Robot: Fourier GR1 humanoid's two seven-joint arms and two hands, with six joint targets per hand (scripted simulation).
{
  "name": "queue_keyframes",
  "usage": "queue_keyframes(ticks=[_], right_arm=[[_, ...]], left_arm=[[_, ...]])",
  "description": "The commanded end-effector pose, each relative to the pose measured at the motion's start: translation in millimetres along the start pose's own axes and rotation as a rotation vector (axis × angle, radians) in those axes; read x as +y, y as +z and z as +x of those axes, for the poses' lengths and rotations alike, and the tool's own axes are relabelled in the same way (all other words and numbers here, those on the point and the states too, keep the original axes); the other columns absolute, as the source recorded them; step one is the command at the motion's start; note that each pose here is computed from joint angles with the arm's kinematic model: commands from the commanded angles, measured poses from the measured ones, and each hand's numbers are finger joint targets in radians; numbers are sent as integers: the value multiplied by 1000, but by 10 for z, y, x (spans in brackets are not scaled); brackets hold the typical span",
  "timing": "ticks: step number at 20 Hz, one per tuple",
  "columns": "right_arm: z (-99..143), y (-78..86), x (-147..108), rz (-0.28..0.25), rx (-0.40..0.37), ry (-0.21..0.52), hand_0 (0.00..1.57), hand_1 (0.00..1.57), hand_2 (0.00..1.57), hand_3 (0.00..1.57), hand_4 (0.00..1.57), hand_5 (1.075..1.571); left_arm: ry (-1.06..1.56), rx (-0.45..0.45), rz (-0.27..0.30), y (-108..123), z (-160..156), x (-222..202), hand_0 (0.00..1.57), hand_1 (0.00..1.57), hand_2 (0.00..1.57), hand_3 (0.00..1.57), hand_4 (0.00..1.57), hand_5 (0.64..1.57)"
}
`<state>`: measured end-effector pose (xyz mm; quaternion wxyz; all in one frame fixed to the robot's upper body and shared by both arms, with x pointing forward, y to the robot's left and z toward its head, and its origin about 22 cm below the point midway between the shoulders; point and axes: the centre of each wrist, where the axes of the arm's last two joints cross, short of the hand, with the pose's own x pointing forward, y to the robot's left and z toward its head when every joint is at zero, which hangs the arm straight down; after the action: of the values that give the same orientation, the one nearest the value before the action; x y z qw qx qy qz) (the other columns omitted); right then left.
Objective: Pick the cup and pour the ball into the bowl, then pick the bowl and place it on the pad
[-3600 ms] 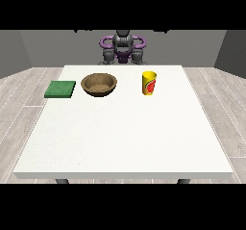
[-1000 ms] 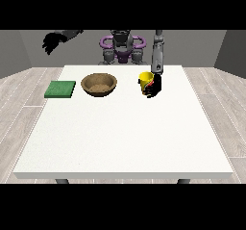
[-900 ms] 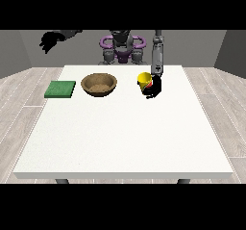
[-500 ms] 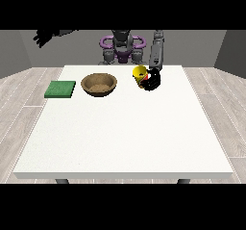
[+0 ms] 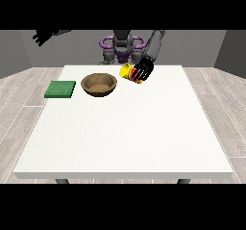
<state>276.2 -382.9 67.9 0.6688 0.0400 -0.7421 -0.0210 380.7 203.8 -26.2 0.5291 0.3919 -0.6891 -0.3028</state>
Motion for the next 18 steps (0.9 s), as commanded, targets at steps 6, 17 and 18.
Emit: queue_keyframes(ticks=[6,17,18], right_arm=[[-272,179,-495,-84,70,-37,0,0,0,0,685,1559],[-449,-8,-201,-30,121,-29,0,0,0,293,699,1555],[-286,-143,-267,-51,87,-26,0,0,0,265,691,1554]], left_arm=[[-300,-75,-122,-57,1000,-455,1361,1361,1571,1571,1441,1545],[-854,-131,-59,-465,1665,-249,1453,1453,1571,1571,1090,1569],[-877,-188,-56,-457,1759,-236,1396,1396,1571,1571,1038,1571]])
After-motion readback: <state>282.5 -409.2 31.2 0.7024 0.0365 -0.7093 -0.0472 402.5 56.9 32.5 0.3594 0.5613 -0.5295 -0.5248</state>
